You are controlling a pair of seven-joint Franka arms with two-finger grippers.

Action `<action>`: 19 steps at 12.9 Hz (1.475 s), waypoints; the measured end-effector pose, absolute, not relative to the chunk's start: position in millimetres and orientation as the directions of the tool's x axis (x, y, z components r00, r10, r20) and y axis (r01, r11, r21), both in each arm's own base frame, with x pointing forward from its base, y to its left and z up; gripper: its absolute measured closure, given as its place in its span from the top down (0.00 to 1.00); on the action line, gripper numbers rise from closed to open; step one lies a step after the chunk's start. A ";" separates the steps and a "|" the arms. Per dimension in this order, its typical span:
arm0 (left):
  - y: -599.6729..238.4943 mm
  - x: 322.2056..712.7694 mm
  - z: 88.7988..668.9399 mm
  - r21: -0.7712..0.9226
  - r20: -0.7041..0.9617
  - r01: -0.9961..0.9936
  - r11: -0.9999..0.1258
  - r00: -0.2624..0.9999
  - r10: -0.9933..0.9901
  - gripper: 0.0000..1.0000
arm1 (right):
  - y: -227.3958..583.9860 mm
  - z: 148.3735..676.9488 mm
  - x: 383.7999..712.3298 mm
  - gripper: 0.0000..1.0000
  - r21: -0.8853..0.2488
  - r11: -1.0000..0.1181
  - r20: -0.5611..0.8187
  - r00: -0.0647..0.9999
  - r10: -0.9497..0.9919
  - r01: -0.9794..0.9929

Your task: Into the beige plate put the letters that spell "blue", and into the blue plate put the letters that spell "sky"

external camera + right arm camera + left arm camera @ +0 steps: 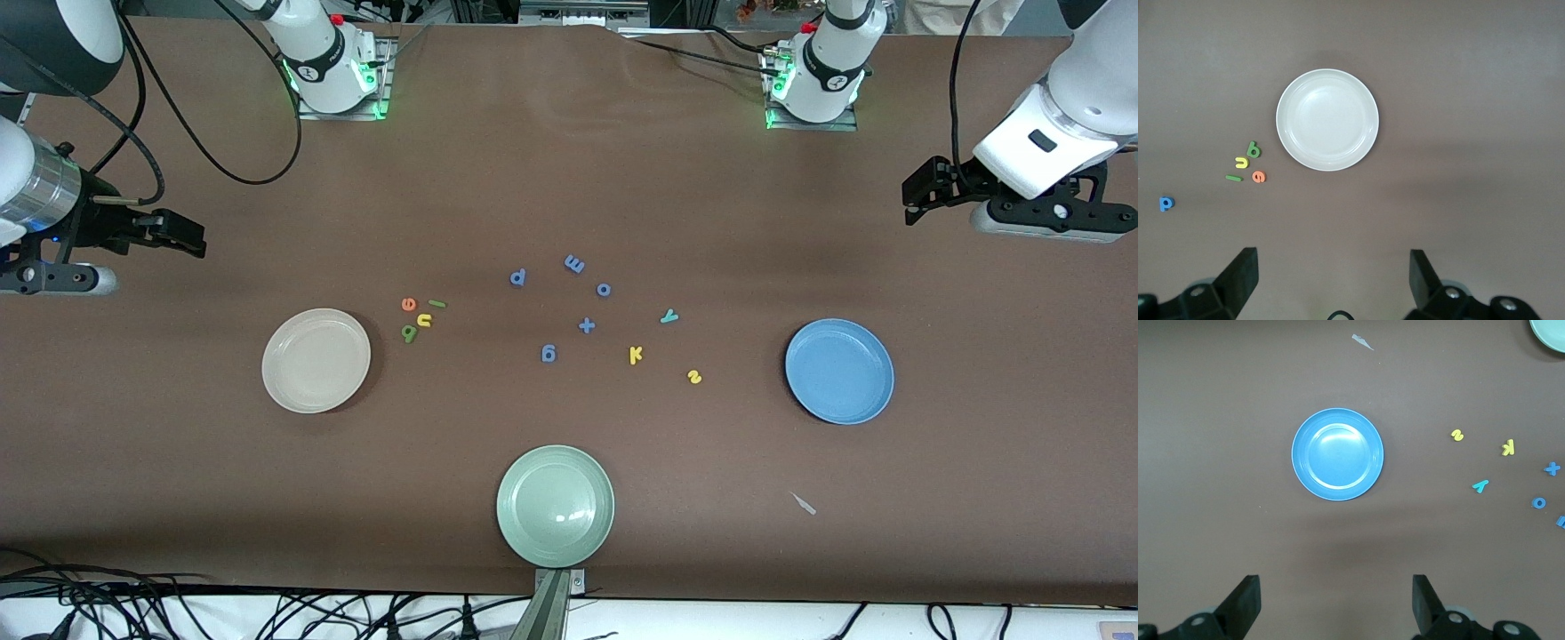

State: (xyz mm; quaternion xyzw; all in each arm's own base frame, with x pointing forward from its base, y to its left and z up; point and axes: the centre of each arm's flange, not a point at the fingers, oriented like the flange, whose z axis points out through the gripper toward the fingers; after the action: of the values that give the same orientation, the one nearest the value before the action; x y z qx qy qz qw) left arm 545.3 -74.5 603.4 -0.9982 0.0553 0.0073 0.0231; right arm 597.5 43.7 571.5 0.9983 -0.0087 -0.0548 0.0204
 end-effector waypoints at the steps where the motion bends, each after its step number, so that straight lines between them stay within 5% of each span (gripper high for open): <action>1: -74.5 545.3 603.4 -0.045 -0.017 -0.111 -0.993 0.994 -0.110 1.00 | 43.7 571.5 597.5 1.00 0.042 -0.999 -0.109 0.994 -0.020 -0.015; 19: -74.6 545.4 603.2 -0.045 -0.018 -0.111 -0.993 0.994 -0.110 1.00 | 34.5 571.4 598.1 1.00 0.042 -0.998 -0.109 0.993 -0.042 -0.038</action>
State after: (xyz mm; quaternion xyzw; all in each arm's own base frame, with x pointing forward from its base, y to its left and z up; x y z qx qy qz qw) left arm 545.4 -74.6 603.2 -0.9982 0.0553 0.0077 0.0231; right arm 598.1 34.5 571.4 0.9981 -0.0199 -0.0549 0.0200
